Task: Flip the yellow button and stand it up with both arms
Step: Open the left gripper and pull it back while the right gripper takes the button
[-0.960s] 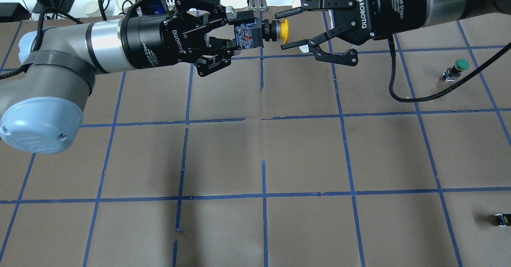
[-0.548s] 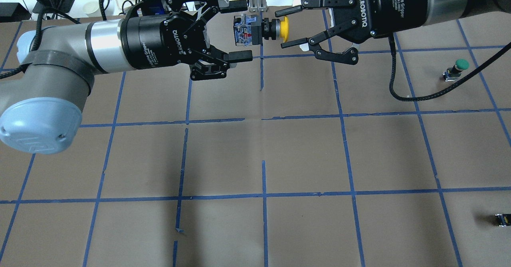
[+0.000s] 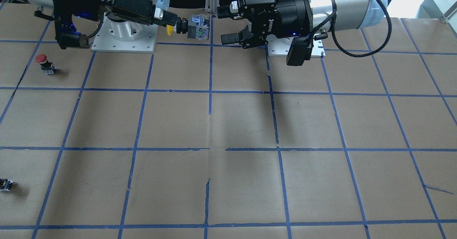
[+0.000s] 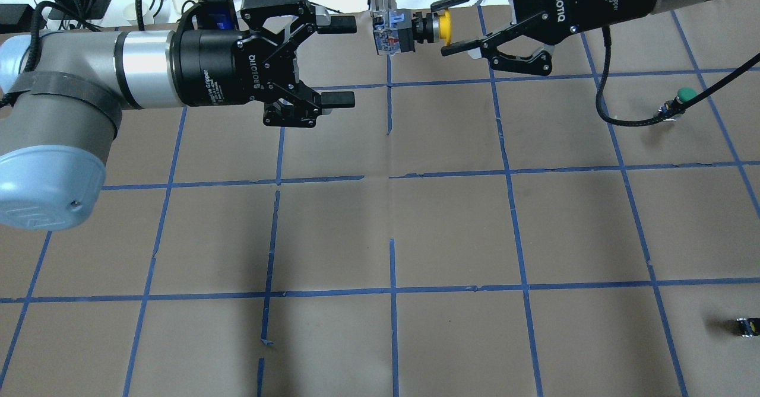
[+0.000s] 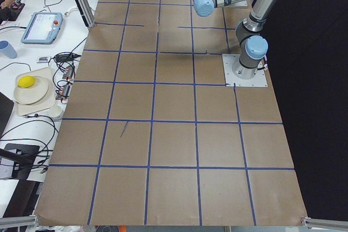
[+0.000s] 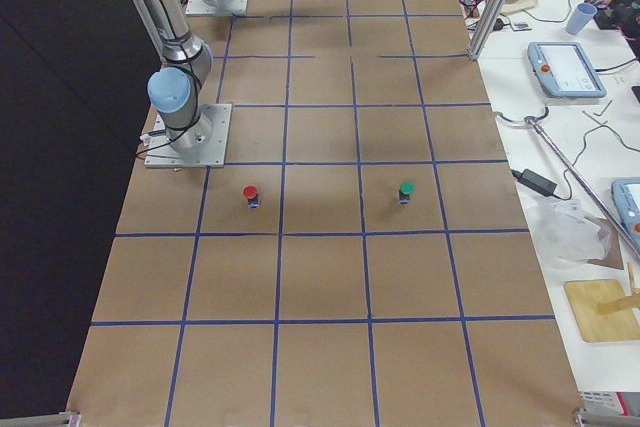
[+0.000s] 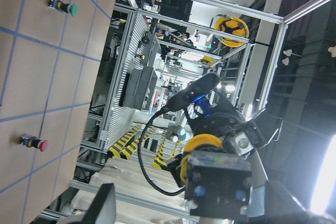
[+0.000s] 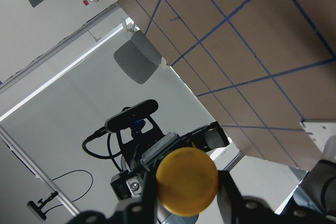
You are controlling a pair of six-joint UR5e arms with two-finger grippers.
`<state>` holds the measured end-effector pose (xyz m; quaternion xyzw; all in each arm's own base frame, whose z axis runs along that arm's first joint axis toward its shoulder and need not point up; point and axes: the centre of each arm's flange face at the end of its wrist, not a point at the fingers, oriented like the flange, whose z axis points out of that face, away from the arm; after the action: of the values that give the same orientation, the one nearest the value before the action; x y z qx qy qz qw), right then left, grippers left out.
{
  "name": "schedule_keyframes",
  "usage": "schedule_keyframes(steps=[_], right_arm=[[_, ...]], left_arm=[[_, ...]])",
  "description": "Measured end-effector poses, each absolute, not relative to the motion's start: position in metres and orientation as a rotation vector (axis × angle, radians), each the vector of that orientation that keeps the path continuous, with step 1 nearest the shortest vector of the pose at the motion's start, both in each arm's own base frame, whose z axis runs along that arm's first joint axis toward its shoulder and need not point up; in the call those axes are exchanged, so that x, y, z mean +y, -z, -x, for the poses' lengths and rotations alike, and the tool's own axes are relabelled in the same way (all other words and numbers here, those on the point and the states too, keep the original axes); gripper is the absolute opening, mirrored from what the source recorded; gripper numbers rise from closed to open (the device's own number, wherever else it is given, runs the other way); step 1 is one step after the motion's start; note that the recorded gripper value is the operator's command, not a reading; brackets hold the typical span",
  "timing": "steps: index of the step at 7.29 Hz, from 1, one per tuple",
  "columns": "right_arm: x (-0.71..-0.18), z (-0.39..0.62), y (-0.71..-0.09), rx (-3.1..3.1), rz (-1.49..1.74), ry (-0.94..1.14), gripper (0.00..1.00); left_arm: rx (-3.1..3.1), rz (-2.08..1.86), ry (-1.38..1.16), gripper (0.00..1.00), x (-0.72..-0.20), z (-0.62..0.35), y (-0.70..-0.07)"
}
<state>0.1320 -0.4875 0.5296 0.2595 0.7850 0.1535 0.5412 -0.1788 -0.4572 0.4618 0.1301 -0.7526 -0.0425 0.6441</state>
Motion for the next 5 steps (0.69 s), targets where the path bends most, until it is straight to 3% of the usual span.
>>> schedule_keyframes(steps=[2,5], right_arm=[[-0.493,-0.106,-0.520,2.159,-0.435,-0.160,0.25],[-0.483,-0.073,-0.488,2.611,0.157,-0.058,0.23]], left_arm=[[-1.840,-0.350,0.062,1.00,-0.463,0.154,-0.451],[-2.207,-0.418,0.030,1.00,-0.470,0.120,-0.426]])
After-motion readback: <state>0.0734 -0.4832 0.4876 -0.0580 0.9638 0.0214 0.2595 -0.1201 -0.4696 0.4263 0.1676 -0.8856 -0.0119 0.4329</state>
